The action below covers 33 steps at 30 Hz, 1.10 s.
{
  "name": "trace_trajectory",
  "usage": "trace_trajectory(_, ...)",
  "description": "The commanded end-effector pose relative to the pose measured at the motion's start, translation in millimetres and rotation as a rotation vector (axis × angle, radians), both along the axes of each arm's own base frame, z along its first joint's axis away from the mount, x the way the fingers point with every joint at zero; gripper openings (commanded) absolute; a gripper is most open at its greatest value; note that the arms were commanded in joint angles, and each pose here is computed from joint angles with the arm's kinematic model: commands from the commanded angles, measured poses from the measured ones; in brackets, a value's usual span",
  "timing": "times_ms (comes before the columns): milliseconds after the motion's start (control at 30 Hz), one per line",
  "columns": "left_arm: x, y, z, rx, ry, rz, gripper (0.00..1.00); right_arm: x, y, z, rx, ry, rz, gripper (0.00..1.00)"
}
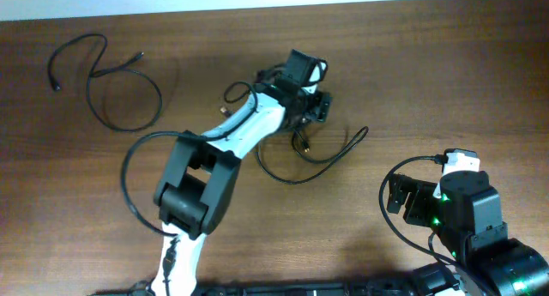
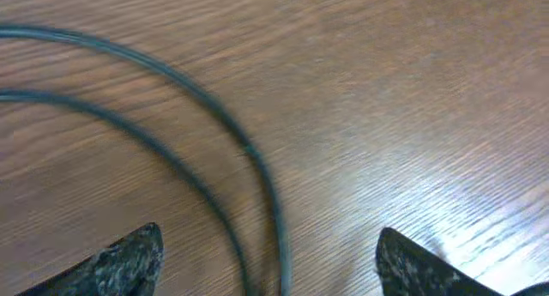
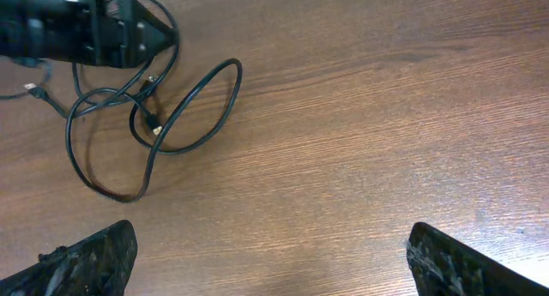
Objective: Untangle cables
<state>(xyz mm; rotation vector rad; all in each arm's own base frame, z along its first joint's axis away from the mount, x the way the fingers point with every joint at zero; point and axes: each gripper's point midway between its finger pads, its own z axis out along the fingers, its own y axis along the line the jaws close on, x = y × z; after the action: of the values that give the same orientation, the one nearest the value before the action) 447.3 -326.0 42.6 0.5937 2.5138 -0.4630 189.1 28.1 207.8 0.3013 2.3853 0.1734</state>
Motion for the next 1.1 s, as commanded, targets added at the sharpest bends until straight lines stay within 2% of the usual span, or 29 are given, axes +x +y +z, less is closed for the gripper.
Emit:
trace_trajectory(0, -14.9, -17.7, -24.5, 0.051, 0.009, -0.042, 0.75, -0.2, -2.7, 3.4, 0.002, -0.012, -0.019, 0.99)
trace_trajectory(33, -17.7, -18.7, -34.6, 0.076, 0.013, -0.042, 0.75, -0.6, -2.9, 3.0, 0.001, -0.009, -0.02, 0.99)
trace_trajectory(67, -21.9, -19.4, -48.5, 0.108, 0.021, -0.043, 0.68, -1.3, -3.1, 2.3, 0.0, -0.005, -0.02, 0.99)
trace_trajectory(167, -16.4, -10.6, -55.0, 0.17, -0.011, -0.006, 0.33, -1.4, -3.1, 2.3, 0.0, -0.005, -0.02, 0.99)
trace_trajectory(233, -7.3, 0.0, -53.3, 0.213, -0.045, 0.035, 0.02, -1.3, -3.1, 2.2, 0.0, -0.005, -0.02, 0.99)
trace_trajectory(267, -4.9, 0.2, -49.9, 0.215, -0.052, 0.04, 0.0, -1.3, -3.1, 1.5, -0.001, -0.003, -0.02, 0.99)
trace_trajectory(300, -4.4, -2.4, -41.4, 0.208, -0.05, 0.035, 0.08, -1.5, -3.1, 0.2, -0.001, 0.0, -0.02, 0.99)
trace_trajectory(333, -4.1, -4.0, -33.2, 0.206, -0.053, 0.034, 0.2, -1.6, -3.2, -0.4, -0.002, 0.001, -0.02, 0.99)
trace_trajectory(400, 0.1, -8.9, 7.9, 0.187, -0.079, 0.034, 0.79, -1.5, -3.1, -0.8, -0.002, 0.002, -0.02, 0.99)
trace_trajectory(500, 4.6, -9.9, 34.3, 0.168, -0.112, 0.044, 0.86, -1.4, -3.1, -1.0, -0.002, 0.003, -0.02, 0.99)
trace_trajectory(600, 2.7, -4.1, 20.3, 0.203, -0.096, 0.051, 0.91, -1.6, -3.1, -1.1, -0.002, 0.003, -0.019, 0.99)
trace_trajectory(700, 7.8, 10.3, -1.8, 0.29, -0.102, 0.092, 0.91, -2.2, -3.2, -1.6, -0.003, 0.007, -0.019, 0.99)
trace_trajectory(1000, -3.8, 13.4, -47.0, 0.325, -0.008, 0.073, 0.89, -5.0, -4.0, -4.2, -0.007, 0.022, -0.02, 0.99)
trace_trajectory(1033, -7.2, 15.7, -56.6, 0.341, 0.012, 0.069, 0.84, -5.0, -3.9, -4.2, -0.007, 0.022, -0.019, 0.99)
trace_trajectory(1067, -8.6, 16.5, -59.8, 0.346, 0.02, 0.067, 0.69, -5.0, -3.7, -4.2, -0.006, 0.022, -0.018, 0.99)
